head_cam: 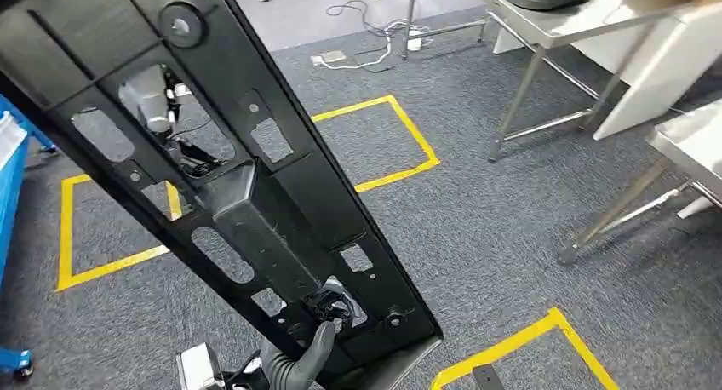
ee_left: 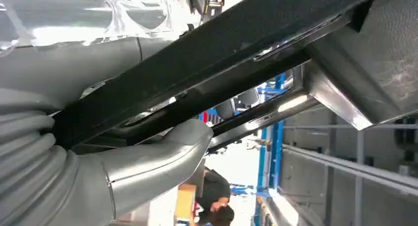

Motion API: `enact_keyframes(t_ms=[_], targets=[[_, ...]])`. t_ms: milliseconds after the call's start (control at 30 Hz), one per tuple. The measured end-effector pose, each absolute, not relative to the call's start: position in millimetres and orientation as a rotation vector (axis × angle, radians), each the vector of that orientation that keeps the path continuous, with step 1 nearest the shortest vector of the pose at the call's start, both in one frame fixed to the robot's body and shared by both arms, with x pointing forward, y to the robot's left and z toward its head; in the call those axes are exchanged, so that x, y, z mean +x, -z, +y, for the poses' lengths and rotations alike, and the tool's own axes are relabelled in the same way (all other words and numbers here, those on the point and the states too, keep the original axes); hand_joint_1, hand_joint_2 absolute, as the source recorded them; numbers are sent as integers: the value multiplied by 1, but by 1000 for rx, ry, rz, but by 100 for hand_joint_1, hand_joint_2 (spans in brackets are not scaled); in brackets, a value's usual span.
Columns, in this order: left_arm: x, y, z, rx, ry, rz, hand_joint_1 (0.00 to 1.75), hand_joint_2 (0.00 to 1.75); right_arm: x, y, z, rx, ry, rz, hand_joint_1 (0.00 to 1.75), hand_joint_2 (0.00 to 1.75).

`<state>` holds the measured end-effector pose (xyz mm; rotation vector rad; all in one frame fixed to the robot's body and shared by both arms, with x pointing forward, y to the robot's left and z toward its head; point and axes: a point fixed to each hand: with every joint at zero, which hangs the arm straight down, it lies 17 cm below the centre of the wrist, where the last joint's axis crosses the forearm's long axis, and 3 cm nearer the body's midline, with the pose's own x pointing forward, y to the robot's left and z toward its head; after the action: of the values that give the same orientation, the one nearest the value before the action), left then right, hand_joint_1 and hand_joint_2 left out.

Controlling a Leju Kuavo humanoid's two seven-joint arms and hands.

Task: Take the parts from the cabinet and place them on the table.

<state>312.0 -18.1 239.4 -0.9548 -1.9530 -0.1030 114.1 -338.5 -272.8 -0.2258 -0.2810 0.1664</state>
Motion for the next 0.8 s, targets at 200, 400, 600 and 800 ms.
enact_keyframes(t_ms=[200,400,600,800], targets=[[318,-235,-15,-921,95,-1950,175,175,117,272,-333,-218,-177,-296,0,0],[319,-226,-20,-888,130,-1913,175,175,117,273,-314,-186,-132,-292,0,0],[321,-220,-22,-866,150,-1887,175,175,117,273,-293,-156,-127,-296,0,0],[321,-218,-21,-862,152,-1881,175,175,110,275,-281,-139,-131,-288,0,0]])
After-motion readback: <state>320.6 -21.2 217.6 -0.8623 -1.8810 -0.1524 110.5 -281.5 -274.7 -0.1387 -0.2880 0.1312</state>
